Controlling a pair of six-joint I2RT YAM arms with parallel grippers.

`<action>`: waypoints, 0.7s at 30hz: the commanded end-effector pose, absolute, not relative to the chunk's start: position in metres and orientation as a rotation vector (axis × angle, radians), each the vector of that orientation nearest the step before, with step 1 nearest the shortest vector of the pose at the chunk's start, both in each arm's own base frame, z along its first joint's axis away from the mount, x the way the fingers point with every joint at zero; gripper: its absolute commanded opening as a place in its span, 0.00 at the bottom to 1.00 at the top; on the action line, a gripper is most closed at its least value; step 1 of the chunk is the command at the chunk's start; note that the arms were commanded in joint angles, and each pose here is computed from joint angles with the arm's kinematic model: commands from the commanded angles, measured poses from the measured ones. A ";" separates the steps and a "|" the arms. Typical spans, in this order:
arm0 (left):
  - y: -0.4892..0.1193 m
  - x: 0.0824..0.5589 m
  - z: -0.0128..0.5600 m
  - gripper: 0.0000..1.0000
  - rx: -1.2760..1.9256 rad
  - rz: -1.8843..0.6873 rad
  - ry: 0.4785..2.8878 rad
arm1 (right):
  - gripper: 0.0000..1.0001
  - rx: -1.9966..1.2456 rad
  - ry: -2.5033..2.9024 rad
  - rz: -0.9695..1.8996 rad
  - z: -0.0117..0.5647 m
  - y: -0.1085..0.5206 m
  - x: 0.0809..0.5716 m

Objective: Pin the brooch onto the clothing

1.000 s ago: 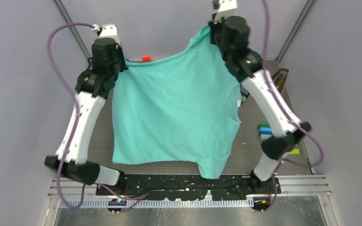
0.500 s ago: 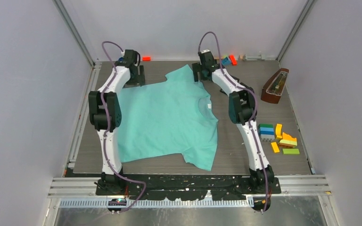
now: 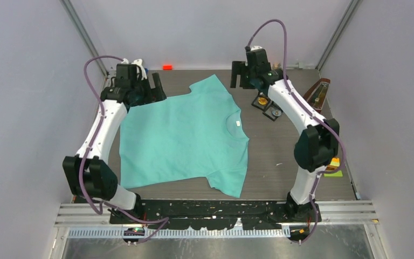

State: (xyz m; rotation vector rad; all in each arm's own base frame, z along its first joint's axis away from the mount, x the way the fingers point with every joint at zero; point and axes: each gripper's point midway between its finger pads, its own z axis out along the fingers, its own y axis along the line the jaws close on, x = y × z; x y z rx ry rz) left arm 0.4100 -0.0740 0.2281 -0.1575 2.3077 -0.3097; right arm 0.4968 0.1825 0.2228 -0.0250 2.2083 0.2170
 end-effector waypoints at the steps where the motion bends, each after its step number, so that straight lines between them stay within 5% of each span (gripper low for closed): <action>1: -0.105 0.358 0.242 0.94 -0.026 -0.551 2.339 | 0.92 0.029 2.410 0.399 0.186 0.187 0.418; 12: -0.118 0.295 0.226 0.94 0.077 -0.655 2.288 | 0.91 0.291 2.501 0.368 0.146 0.130 0.277; 21: -0.094 0.296 0.223 0.93 0.082 -0.465 2.257 | 0.79 0.411 2.423 -0.030 0.151 0.069 0.305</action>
